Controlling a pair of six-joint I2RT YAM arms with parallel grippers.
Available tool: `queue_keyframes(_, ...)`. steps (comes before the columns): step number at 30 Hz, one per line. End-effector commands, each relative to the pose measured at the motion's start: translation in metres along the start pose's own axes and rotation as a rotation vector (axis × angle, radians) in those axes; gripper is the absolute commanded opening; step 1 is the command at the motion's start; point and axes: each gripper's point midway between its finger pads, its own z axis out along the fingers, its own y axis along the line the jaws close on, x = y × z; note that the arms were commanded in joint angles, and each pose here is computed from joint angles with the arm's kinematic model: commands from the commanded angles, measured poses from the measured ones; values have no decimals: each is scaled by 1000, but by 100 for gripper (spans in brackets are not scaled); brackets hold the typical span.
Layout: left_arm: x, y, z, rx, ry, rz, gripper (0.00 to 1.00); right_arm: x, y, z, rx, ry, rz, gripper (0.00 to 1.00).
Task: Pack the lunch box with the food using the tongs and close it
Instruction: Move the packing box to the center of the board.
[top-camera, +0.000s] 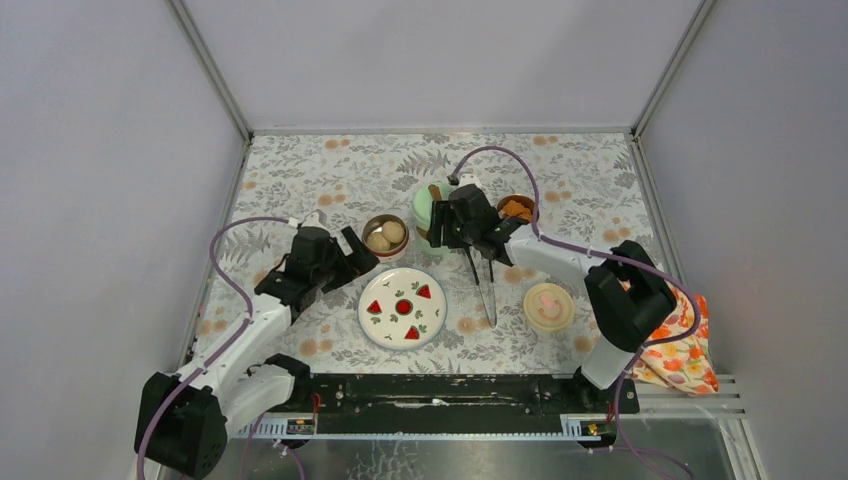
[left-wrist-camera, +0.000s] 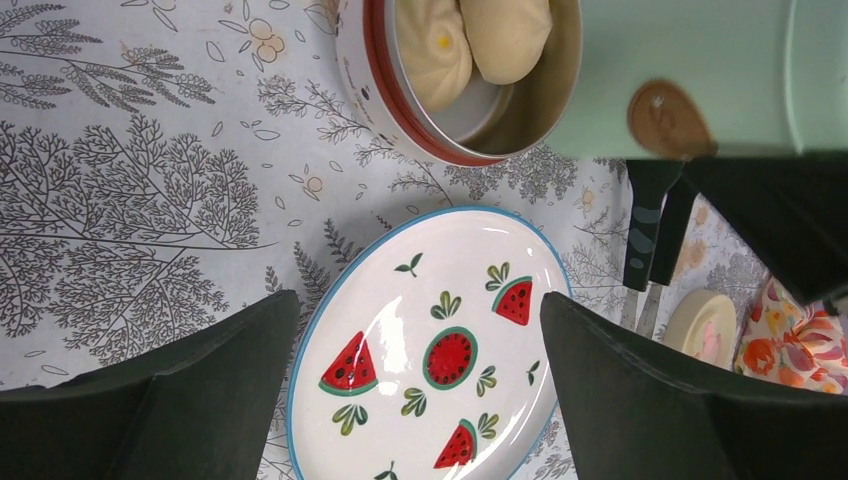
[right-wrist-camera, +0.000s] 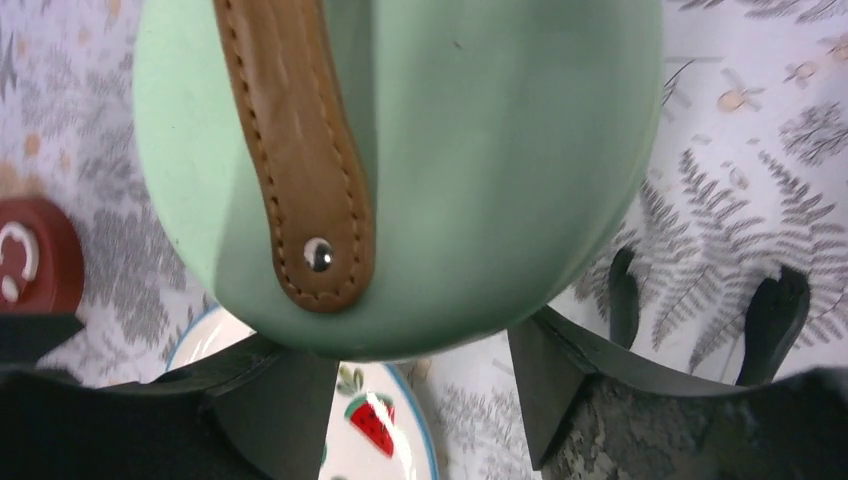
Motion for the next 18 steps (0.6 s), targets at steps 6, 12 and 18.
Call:
queue_keyframes(6,-10,-2,10,12,-43,-2,99,-92,-34,24,80,-250,100,66)
queue_keyframes(12,-11,-3,11,11,-42,10,98,-84,-36,1,50,-176,31,71)
queue_keyframes(18,-30,-2,16,-24,-95,1,98,-39,-63,-55,114,-71,5,79)
